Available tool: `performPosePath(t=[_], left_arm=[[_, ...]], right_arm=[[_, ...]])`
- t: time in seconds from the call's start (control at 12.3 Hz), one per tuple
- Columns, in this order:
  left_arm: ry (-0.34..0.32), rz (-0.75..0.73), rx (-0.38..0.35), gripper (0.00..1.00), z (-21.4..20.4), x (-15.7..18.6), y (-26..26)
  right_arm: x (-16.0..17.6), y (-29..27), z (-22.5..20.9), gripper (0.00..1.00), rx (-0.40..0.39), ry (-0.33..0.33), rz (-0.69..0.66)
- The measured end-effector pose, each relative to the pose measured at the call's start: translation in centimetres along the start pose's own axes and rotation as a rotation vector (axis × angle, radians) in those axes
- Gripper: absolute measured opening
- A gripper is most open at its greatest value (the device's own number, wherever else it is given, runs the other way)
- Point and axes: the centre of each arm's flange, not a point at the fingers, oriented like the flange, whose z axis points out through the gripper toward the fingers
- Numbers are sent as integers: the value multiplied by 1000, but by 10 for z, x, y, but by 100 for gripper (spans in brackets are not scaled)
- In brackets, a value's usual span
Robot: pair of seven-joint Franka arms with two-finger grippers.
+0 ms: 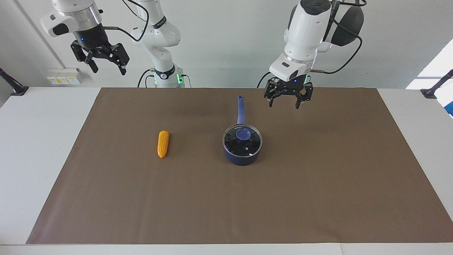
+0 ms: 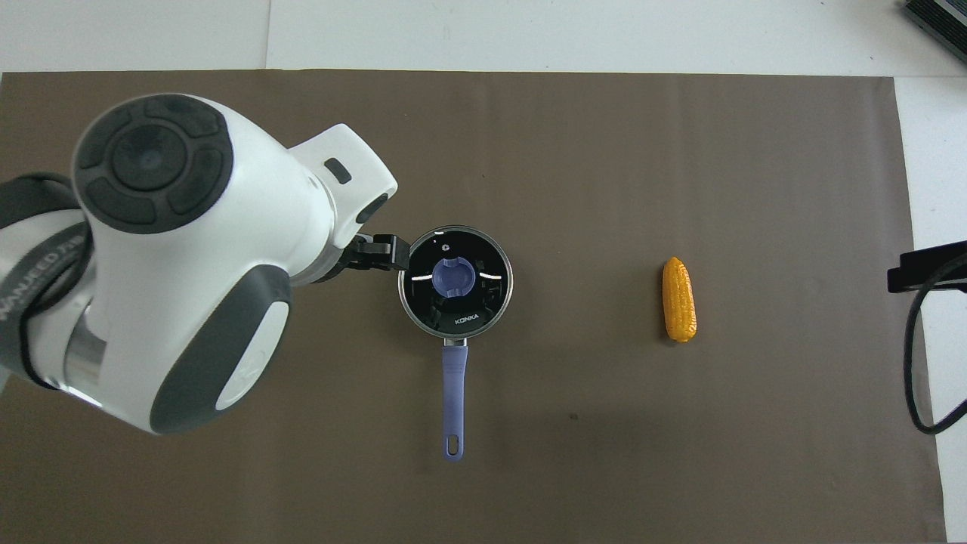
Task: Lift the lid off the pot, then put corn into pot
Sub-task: 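Reach the left gripper over the pot to the blue lid knob, then close the left gripper on the blue knob of the glass lid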
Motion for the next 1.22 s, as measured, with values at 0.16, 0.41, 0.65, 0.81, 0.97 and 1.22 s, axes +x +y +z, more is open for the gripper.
performPosePath(t=[0.16,0.41,0.65,0.81,0.97,1.22], left_arm=[[6,-20,-7,100,23,-2,25],[-7,-46,16,100,65,-6,61],[-13,-64,27,100,107,-1,83],[-11,-77,24,100,127,3,89],[3,-92,16,100,139,5,90],[-2,-105,18,100,152,4,89]], right_arm=[[0,0,0,100,0,0,0],[0,0,0,100,0,0,0],[0,0,0,100,0,0,0],[0,0,0,100,0,0,0],[0,0,0,100,0,0,0],[0,0,0,100,0,0,0]])
